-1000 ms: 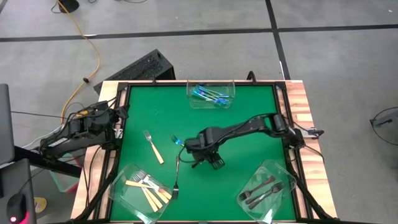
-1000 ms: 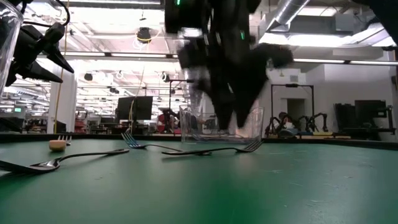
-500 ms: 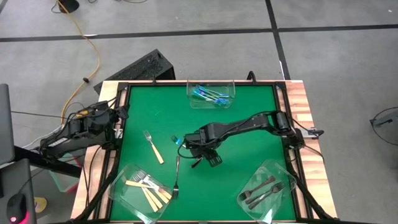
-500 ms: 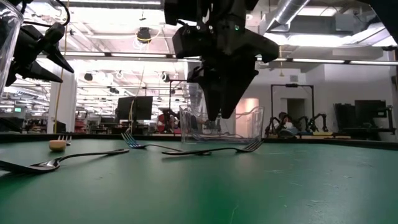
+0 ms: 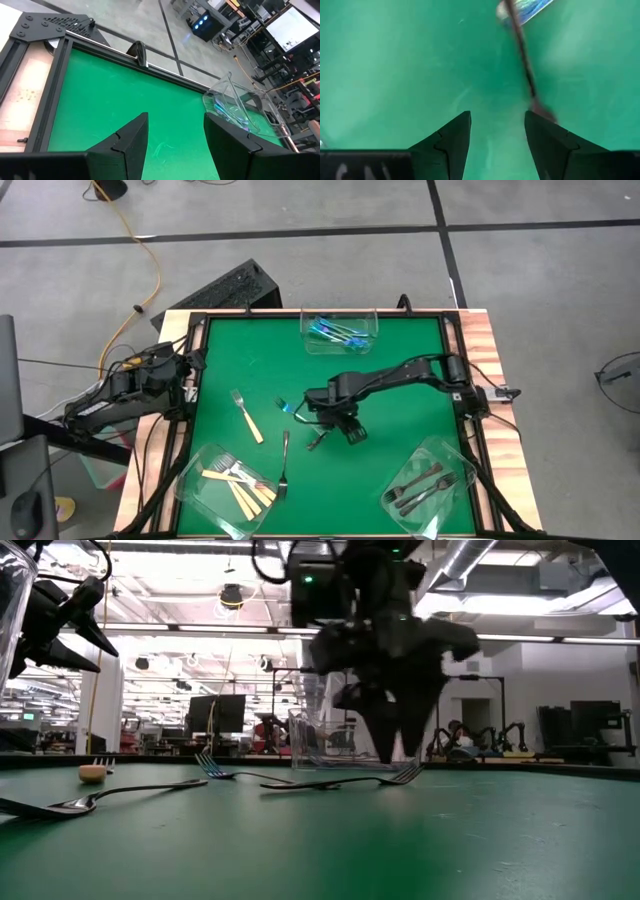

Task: Sort silverware by color (type)
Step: Put the black fork into the bottom right transparent bin

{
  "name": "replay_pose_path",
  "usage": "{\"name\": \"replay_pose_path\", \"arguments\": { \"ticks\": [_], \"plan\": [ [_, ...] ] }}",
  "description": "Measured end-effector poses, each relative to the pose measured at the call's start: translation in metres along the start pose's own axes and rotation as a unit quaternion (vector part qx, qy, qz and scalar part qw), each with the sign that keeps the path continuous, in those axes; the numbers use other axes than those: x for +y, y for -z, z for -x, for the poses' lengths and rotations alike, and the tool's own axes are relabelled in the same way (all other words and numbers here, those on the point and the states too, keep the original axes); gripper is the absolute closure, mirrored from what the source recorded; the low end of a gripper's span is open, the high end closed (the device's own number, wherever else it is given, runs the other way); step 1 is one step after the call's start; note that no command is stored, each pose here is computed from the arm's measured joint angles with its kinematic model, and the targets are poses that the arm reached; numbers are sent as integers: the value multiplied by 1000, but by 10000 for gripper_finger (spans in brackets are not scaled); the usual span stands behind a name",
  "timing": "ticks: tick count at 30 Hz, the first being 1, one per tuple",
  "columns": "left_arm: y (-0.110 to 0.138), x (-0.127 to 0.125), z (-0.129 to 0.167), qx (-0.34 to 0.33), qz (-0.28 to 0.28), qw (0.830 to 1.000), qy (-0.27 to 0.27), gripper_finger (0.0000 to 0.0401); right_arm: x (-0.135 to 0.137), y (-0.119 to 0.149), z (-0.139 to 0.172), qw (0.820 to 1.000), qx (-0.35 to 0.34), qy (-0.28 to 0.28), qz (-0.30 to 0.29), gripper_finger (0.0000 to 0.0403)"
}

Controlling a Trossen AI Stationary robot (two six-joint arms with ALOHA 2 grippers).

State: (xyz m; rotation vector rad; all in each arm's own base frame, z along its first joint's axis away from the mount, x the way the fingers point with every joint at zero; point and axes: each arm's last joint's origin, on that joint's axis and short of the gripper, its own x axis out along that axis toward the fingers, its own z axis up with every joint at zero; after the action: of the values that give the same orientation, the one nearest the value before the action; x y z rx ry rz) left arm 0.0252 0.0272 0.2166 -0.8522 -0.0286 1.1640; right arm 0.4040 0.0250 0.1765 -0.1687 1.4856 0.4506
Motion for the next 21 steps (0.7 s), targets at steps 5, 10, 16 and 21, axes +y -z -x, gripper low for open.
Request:
{"name": "replay_pose_path", "arguments": {
  "ticks": [5,10,16,21],
  "plan": [
    [0,0,0,0,2,1000,0,225,5,19,6,999,-37,-9,6,198],
    [0,0,0,-5,4,1000,-3,225,3,27,20,996,-57,37,55,198],
    [0,1,0,-8,3,1000,-5,225,0,25,14,984,-87,51,145,198],
    [0,0,0,-6,3,1000,-5,225,1,17,11,979,-114,65,158,198]
  ]
}}
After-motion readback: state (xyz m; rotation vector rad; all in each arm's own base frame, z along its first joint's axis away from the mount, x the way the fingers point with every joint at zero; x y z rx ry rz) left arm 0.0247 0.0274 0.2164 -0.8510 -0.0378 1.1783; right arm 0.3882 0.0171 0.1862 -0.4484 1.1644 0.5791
